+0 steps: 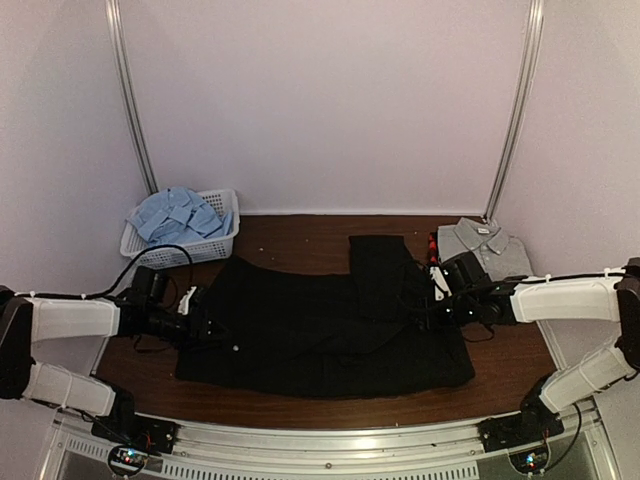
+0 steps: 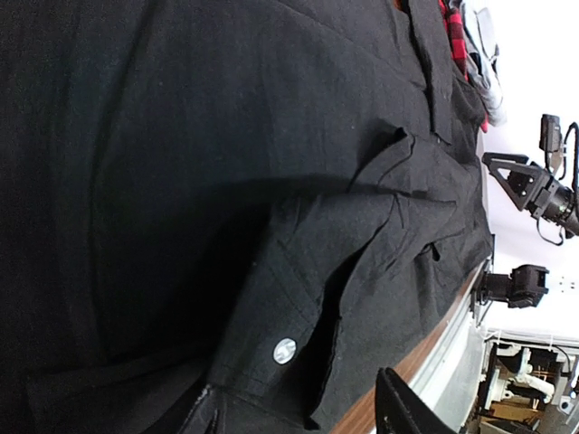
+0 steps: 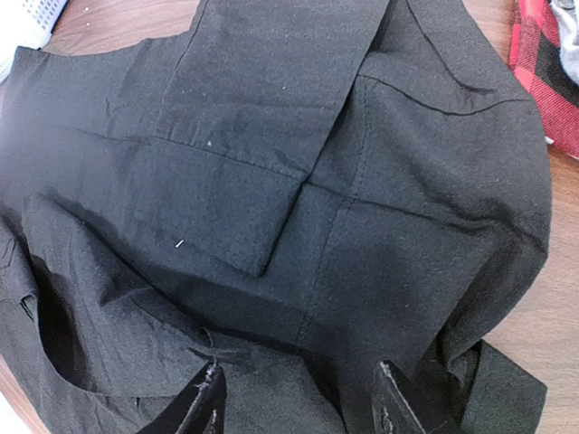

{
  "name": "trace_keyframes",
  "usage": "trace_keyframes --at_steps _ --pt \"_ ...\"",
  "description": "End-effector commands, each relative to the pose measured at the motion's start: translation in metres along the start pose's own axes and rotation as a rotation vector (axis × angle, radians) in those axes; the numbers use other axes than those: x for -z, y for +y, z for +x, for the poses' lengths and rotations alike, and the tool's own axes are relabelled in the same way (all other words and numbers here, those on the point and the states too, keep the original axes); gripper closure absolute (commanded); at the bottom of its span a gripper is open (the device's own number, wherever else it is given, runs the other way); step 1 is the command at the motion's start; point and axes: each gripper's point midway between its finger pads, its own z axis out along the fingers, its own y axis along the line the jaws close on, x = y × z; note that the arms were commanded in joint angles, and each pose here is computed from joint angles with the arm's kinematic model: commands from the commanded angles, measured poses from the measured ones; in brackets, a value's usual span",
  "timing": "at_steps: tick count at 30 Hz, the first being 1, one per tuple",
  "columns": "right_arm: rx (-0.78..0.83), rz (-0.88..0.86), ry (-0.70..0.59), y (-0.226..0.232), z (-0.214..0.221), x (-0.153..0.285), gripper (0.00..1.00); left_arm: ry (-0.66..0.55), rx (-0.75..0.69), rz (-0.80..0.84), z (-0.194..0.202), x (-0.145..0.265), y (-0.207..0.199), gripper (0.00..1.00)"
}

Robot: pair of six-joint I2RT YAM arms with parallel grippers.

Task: Fold and stack the long sleeve shirts
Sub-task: Adjust the sleeve of the 1/3-folded shirt.

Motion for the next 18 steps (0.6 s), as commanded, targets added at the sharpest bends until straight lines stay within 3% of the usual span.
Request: trace_keyframes --at_steps 1,8,18 --pt "0.002 -0.025 -0.029 0.011 -0.011 0.0 0.44 -0.102 -0.047 -0.002 -0.018 -0.005 0.0 0.43" --pt "0.003 -0.029 -0.023 0.014 -0.01 0.0 0.44 -0.105 -0.072 -0.012 -0.016 -0.016 0.006 0.51" --pt "0.004 -0.03 -0.023 0.017 -0.011 0.003 0.44 -0.131 -0.092 -0.047 -0.02 -0.023 0.019 0.78"
